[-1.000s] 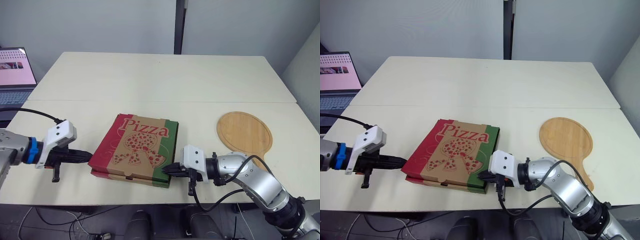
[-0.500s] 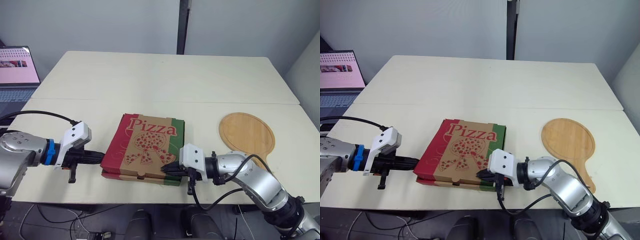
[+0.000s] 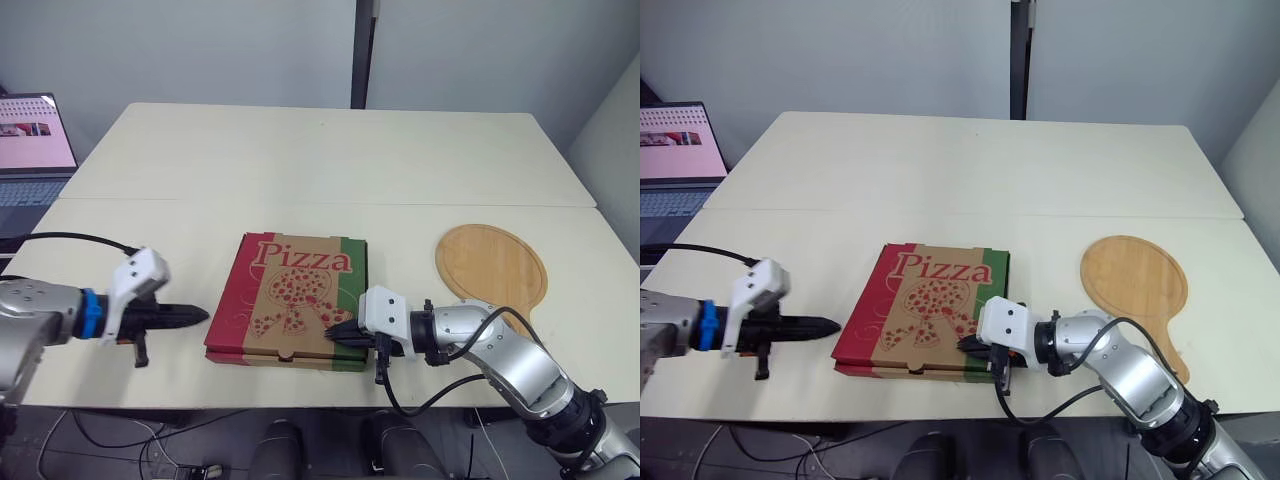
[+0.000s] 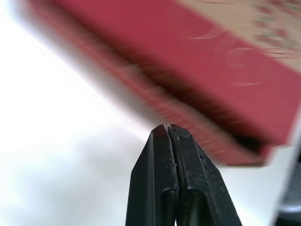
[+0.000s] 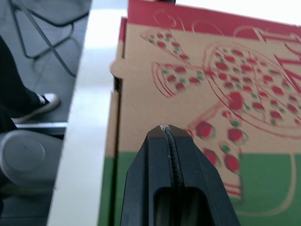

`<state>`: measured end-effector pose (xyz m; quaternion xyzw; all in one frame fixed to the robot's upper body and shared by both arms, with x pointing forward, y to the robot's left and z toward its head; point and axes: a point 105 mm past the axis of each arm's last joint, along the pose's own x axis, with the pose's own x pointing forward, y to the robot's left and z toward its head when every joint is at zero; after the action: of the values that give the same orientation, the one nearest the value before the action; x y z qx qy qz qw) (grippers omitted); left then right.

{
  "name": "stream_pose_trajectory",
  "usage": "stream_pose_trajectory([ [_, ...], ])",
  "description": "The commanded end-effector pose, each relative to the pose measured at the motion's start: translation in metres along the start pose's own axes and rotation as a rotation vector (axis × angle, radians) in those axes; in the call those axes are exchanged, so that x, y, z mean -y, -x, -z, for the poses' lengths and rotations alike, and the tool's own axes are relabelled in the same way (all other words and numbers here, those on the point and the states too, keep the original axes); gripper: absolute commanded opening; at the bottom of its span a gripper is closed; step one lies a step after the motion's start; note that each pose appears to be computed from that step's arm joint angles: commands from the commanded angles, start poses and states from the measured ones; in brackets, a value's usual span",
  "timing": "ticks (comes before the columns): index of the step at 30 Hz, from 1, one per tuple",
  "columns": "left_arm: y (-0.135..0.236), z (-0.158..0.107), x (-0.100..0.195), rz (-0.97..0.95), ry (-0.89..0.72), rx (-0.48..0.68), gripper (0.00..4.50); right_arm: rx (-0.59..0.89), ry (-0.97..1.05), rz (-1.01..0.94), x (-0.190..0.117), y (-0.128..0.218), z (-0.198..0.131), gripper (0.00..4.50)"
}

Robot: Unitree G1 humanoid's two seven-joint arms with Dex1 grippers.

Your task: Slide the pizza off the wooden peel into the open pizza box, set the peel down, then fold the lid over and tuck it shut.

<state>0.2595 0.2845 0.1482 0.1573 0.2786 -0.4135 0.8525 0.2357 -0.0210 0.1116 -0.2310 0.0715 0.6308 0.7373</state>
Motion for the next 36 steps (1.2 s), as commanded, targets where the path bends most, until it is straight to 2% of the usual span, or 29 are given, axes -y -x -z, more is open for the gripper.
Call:
stream_pose_trajectory([
  [1, 0.006, -0.028, 0.005, 0.000, -0.072, 0.075, 0.00, -0.023, 0.040, 0.015, 0.004, 0.001, -0.001, 0.07],
  [4, -0.014, -0.051, 0.030, 0.098, -0.131, 0.139, 0.00, -0.034, 0.037, 0.010, 0.004, 0.002, 0.001, 0.07],
  [6, -0.026, -0.052, 0.041, 0.135, -0.144, 0.138, 0.00, -0.030, 0.039, 0.012, 0.004, 0.003, 0.000, 0.07],
  [11, -0.046, -0.031, 0.051, 0.177, -0.128, 0.063, 0.00, -0.031, 0.052, 0.022, 0.007, 0.005, -0.001, 0.07],
  [14, -0.051, -0.005, 0.043, 0.152, -0.118, -0.040, 0.00, -0.027, 0.057, 0.033, 0.008, 0.006, -0.003, 0.07],
  [17, -0.057, 0.011, 0.040, 0.148, -0.111, -0.083, 0.00, -0.021, 0.061, 0.041, 0.009, 0.006, -0.004, 0.07],
  [19, -0.061, 0.009, 0.042, 0.163, -0.109, -0.046, 0.00, -0.008, 0.067, 0.050, 0.011, 0.007, -0.006, 0.07],
  [21, -0.061, -0.005, 0.042, 0.163, -0.095, 0.034, 0.00, 0.012, 0.073, 0.061, 0.013, 0.009, -0.011, 0.07],
  [24, -0.042, -0.029, 0.028, 0.098, -0.031, 0.165, 0.00, 0.065, 0.068, 0.107, 0.021, 0.017, -0.021, 0.07],
  [27, -0.015, -0.039, 0.003, -0.035, 0.039, 0.249, 0.00, 0.107, 0.051, 0.204, 0.036, 0.030, -0.027, 0.07],
  [32, 0.008, -0.023, -0.030, -0.236, 0.064, 0.221, 0.00, 0.054, 0.007, 0.402, 0.068, 0.053, -0.009, 0.07],
  [36, -0.012, 0.005, -0.028, -0.244, 0.069, 0.145, 0.00, -0.102, 0.018, 0.448, 0.074, 0.054, 0.026, 0.07],
])
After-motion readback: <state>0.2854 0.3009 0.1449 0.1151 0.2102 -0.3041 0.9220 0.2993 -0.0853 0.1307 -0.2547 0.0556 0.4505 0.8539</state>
